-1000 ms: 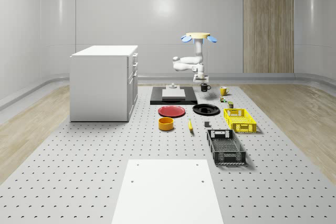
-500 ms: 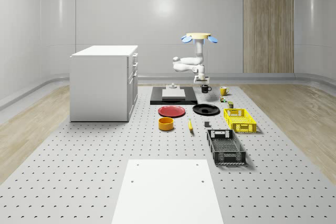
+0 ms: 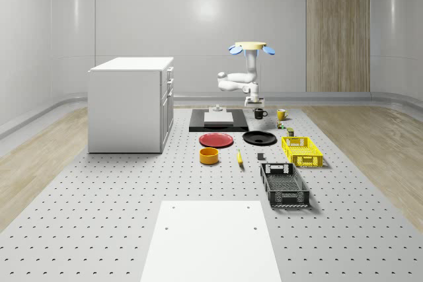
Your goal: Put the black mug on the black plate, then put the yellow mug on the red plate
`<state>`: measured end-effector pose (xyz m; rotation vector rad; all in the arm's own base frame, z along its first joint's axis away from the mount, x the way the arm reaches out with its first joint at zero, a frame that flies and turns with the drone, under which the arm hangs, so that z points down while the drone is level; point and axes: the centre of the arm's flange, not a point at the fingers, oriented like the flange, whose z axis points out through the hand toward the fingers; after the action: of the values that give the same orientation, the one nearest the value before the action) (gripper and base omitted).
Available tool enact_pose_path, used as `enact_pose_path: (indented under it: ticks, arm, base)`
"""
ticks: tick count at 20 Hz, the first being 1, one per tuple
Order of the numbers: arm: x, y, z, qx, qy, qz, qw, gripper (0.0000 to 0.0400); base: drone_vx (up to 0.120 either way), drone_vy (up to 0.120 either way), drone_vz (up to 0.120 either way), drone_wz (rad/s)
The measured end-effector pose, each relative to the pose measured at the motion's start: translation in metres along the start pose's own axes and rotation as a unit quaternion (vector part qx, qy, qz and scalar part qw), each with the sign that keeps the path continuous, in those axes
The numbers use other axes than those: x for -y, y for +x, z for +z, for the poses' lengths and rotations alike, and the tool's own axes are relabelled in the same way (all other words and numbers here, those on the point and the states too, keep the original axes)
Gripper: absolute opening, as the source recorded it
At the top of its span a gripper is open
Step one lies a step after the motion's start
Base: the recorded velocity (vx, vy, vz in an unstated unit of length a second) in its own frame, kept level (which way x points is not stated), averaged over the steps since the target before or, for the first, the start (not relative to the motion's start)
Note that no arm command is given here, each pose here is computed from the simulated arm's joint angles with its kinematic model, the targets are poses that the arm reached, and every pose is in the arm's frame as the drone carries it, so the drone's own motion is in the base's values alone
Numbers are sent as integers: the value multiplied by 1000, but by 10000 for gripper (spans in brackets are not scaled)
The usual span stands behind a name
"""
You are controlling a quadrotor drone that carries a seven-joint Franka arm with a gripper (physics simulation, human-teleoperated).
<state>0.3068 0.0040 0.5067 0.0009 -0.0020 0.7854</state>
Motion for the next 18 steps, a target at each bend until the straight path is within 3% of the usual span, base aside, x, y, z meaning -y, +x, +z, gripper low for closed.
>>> enact_pose_path:
  ticks: [3, 18]
  arm:
    - [0, 0, 0, 0, 0, 0, 1000, 110]
    - [0, 0, 0, 0, 0, 0, 1000, 110]
  base:
    - [120, -93, 0, 0]
    - [120, 0, 0, 0]
